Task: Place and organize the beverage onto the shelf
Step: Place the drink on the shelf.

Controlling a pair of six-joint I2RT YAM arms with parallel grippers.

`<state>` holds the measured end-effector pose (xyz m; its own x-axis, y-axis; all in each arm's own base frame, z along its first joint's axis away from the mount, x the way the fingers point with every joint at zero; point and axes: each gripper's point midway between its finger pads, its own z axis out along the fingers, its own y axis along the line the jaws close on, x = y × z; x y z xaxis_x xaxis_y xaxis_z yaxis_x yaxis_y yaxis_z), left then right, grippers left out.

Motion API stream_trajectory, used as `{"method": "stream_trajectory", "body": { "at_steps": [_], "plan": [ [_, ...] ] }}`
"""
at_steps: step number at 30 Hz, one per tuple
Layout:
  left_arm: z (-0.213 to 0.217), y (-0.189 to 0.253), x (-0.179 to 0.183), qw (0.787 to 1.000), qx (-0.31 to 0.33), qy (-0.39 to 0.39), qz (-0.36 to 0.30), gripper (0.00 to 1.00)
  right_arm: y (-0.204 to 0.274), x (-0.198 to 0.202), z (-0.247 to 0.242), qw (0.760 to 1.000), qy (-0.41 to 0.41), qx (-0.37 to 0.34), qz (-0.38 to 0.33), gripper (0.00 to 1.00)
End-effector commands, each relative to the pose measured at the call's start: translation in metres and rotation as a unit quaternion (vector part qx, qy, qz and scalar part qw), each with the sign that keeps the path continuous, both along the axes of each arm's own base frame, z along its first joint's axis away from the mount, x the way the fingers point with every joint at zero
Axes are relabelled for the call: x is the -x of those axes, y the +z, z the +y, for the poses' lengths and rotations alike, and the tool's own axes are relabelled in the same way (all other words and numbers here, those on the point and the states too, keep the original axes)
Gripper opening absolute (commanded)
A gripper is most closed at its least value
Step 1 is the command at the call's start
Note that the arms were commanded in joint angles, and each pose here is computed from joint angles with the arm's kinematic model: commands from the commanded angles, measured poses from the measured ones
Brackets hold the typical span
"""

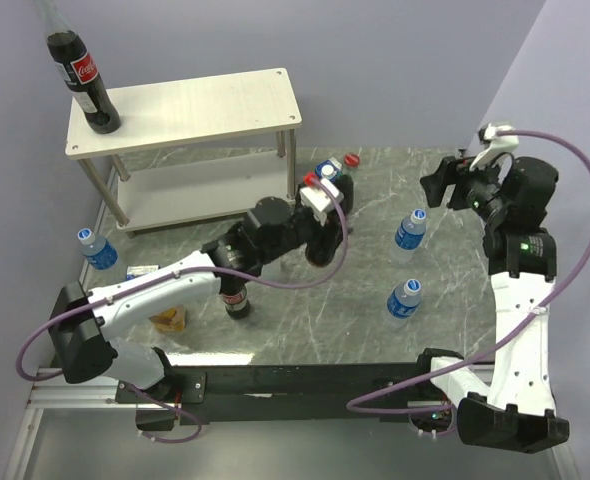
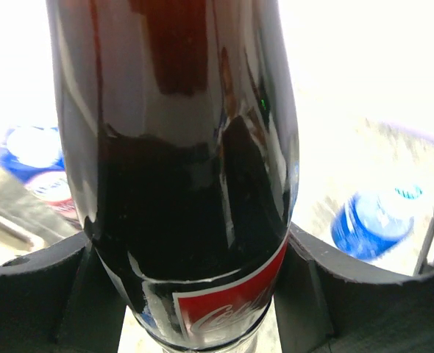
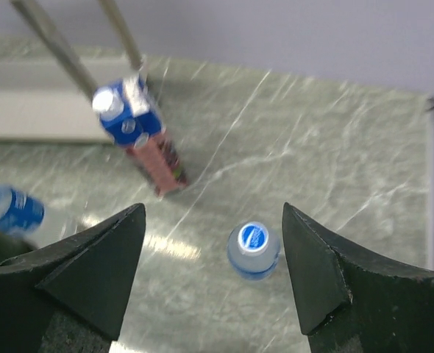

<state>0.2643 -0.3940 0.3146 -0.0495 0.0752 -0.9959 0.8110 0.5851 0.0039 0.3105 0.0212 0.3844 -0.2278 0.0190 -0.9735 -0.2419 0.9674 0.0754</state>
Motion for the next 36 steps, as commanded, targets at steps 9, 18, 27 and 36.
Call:
{"method": "stream_trajectory", "body": {
  "at_steps": [9, 18, 27, 36],
  "plan": [
    [0.102, 0.242, -0.022, 0.961, 0.218, 0.098, -0.138, 0.00, -0.053, 0.000, 0.028, 0.994, 0.108, 0.002, -0.004, 0.82],
    [0.166, 0.303, -0.030, 0.941, 0.211, 0.182, -0.194, 0.00, -0.074, 0.003, 0.039, 0.989, 0.147, -0.003, 0.010, 0.81],
    [0.224, 0.344, -0.030, 0.912, 0.205, 0.266, -0.235, 0.00, -0.083, 0.002, 0.044, 0.986, 0.166, -0.007, 0.023, 0.80],
    [0.264, 0.351, -0.053, 0.892, 0.195, 0.323, -0.248, 0.00, -0.088, 0.005, 0.050, 0.983, 0.183, -0.012, 0.029, 0.80]
  ]
}}
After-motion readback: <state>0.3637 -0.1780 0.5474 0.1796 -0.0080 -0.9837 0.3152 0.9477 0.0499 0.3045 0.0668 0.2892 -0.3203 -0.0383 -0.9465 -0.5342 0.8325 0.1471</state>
